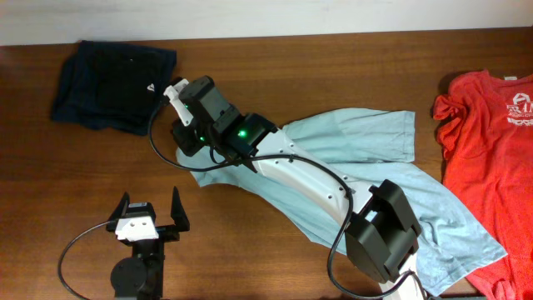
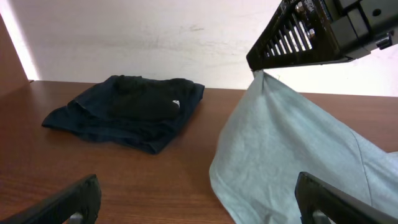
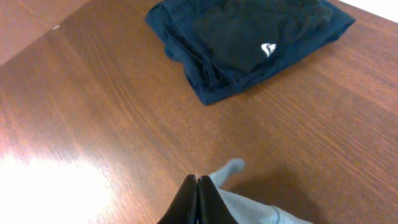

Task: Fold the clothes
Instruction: 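Lift and drag the light blue t-shirt leftward across the table, then reach the left gripper to the t-shirt's lower left corner and grasp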

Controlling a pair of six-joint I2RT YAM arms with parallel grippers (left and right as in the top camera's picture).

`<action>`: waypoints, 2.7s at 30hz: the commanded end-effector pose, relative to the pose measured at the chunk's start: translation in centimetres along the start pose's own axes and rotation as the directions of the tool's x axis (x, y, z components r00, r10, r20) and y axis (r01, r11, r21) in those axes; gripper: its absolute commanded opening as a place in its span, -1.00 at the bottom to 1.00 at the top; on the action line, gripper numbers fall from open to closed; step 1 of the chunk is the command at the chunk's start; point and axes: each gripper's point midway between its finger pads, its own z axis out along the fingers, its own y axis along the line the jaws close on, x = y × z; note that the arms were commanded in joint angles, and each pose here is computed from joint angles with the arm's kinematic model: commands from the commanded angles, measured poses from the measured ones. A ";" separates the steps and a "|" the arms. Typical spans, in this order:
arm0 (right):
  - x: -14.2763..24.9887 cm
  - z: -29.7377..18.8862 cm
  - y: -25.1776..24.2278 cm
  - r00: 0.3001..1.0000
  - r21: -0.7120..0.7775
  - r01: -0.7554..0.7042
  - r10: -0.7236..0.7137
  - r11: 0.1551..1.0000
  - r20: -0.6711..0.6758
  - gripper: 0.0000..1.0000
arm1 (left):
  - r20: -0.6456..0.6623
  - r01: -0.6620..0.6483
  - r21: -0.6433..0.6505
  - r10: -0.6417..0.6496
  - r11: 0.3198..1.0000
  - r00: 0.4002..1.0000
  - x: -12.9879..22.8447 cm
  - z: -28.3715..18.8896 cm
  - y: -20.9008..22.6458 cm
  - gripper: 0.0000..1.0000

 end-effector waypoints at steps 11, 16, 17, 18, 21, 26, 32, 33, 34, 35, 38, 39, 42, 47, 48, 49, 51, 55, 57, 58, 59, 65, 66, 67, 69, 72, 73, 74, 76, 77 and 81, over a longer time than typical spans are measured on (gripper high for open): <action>-1.5 -1.3 1.0 0.999 -0.027 0.028 -0.027 0.999 0.034 -0.92 | 0.000 -0.016 0.013 0.016 1.000 1.000 0.2 0.0 -0.2 0.98; -1.6 -1.3 1.0 0.999 -0.027 0.028 -0.027 0.999 0.038 -0.92 | 0.000 -0.016 0.013 0.016 1.000 1.000 0.2 0.0 -0.2 0.98; -1.6 -1.3 1.0 0.999 -0.026 0.027 -0.026 0.999 0.036 -0.92 | 0.001 -0.016 0.013 0.016 1.000 1.000 0.2 0.0 -0.2 0.98; -1.5 -1.3 0.9 0.999 -0.025 0.026 -0.025 0.999 0.032 -0.92 | 0.002 -0.016 0.012 0.016 1.000 1.000 0.1 0.0 -0.2 0.98; -1.3 -1.3 0.9 0.999 -0.024 0.024 -0.024 0.999 0.023 -0.92 | 0.000 -0.016 0.013 0.016 1.000 1.000 0.2 0.0 -0.2 0.98; -1.3 -1.3 0.8 0.999 -0.024 0.024 -0.024 0.999 0.023 -0.92 | 0.086 -0.014 0.087 0.007 0.996 0.996 -1.9 -0.1 -1.6 0.98; -1.4 -1.4 0.2 1.000 -0.016 0.017 -0.017 1.000 0.025 -0.92 | 0.053 0.037 0.311 -0.056 0.950 0.997 -4.4 -1.5 -5.4 0.98; -1.4 -1.4 0.1 1.000 -0.014 0.016 -0.016 1.000 0.025 -0.92 | 0.000 0.048 0.308 -0.050 0.950 0.999 -3.8 -1.5 -5.4 0.98; -1.4 -1.5 -0.2 1.000 -0.010 0.012 -0.012 1.000 0.026 -0.92 | -0.065 0.061 0.308 -0.043 0.949 0.997 -3.0 -1.6 -5.5 0.98; -1.5 -1.5 -0.4 1.000 -0.007 0.009 -0.009 1.000 0.027 -0.92 | -0.118 0.073 0.314 -0.037 0.947 0.992 -2.3 -1.6 -5.7 0.98; -1.6 -1.6 -1.3 1.000 0.004 -0.010 0.010 1.000 0.030 -0.92 | -0.249 0.113 0.356 -0.022 0.928 0.968 -0.6 -1.3 -6.7 0.98; -1.6 -1.6 -1.3 0.999 0.004 -0.011 0.011 1.000 0.030 -0.92 | -0.279 0.125 0.368 -0.019 0.921 0.960 -0.4 -1.0 -7.0 0.98; -1.7 -1.7 -1.6 0.999 0.006 -0.013 0.013 1.000 0.031 -0.92 | -0.330 0.131 0.408 0.012 0.904 0.944 -0.4 0.3 -7.9 0.98; -1.7 -1.7 -1.6 0.999 0.005 -0.014 0.014 1.000 0.032 -0.92 | -0.475 0.145 0.444 0.096 0.884 0.875 2.6 3.1 -8.9 0.98; -1.7 -1.8 -1.6 0.999 0.005 -0.014 0.014 1.000 0.032 -0.92 | -0.514 0.160 0.436 0.099 0.886 0.852 3.8 3.6 -8.9 0.98; -1.7 -1.8 -1.6 0.999 0.005 -0.013 0.013 1.000 0.032 -0.92 | -0.553 0.175 0.425 0.101 0.888 0.827 5.1 4.2 -8.9 0.98; -1.7 -1.8 -1.6 0.999 0.005 -0.014 0.014 1.000 0.030 -0.92 | -0.599 0.190 0.409 0.105 0.893 0.794 7.2 5.2 -8.8 0.98; -1.5 -1.9 -1.7 1.000 0.008 -0.016 0.016 1.000 0.024 -0.92 | -0.626 0.226 0.397 0.082 0.890 0.776 9.1 7.2 -9.1 0.98; -1.4 -1.9 -2.0 1.000 0.012 -0.020 0.020 1.000 0.016 -0.92 | -0.612 0.237 0.421 0.081 0.876 0.787 8.8 7.7 -9.6 0.98; -1.3 -1.9 -2.1 1.000 0.014 -0.022 0.022 1.000 0.012 -0.92 | -0.598 0.227 0.422 0.081 0.878 0.798 8.5 8.0 -9.5 0.98; -1.2 -1.9 -2.2 1.000 0.017 -0.024 0.024 1.000 0.009 -0.92 | -0.589 0.215 0.413 0.079 0.885 0.804 8.3 8.2 -9.3 0.96; -1.3 -2.1 -3.2 0.999 0.030 -0.035 0.034 0.999 0.012 -0.92 | -0.587 0.138 0.314 0.078 0.939 0.806 8.7 9.2 -7.1 -0.58; -1.3 -2.1 -3.2 0.999 0.030 -0.035 0.035 0.999 0.012 -0.92 | -0.589 0.139 0.314 0.078 0.939 0.804 8.8 9.1 -7.1 -0.74; -1.3 -2.1 -3.2 0.999 0.030 -0.035 0.035 0.999 0.012 -0.92 | -0.590 0.140 0.315 0.078 0.939 0.804 8.8 9.1 -7.1 -0.92; -1.3 -2.1 -3.2 0.999 0.030 -0.035 0.034 0.999 0.013 -0.92 | -0.590 0.141 0.316 0.078 0.938 0.803 8.9 9.1 -7.2 -0.99; -1.4 -2.1 -3.2 0.999 0.030 -0.035 0.034 0.999 0.014 -0.92 | -0.584 0.139 0.317 0.077 0.938 0.808 8.8 9.3 -7.2 -0.99; -1.4 -2.1 -3.2 0.999 0.030 -0.035 0.034 0.999 0.014 -0.92 | -0.582 0.139 0.318 0.077 0.938 0.809 8.8 9.4 -7.2 -0.99; -1.4 -2.1 -3.2 0.999 0.030 -0.035 0.034 0.999 0.014 -0.92 | -0.587 0.147 0.314 0.070 0.938 0.807 9.0 9.5 -7.3 -0.99; -1.4 -2.2 -3.2 0.999 0.030 -0.035 0.034 0.999 0.014 -0.92 | -0.600 0.160 0.305 0.059 0.939 0.798 9.5 9.6 -7.3 -0.99; -1.4 -2.2 -3.2 0.999 0.030 -0.035 0.034 0.999 0.014 -0.92 | -0.611 0.168 0.298 0.053 0.940 0.790 10.0 9.7 -7.3 -0.99; -1.4 -2.2 -3.2 0.999 0.029 -0.035 0.034 0.999 0.014 -0.92 | -0.656 0.209 0.261 0.014 0.943 0.754 12.2 10.1 -7.2 -0.99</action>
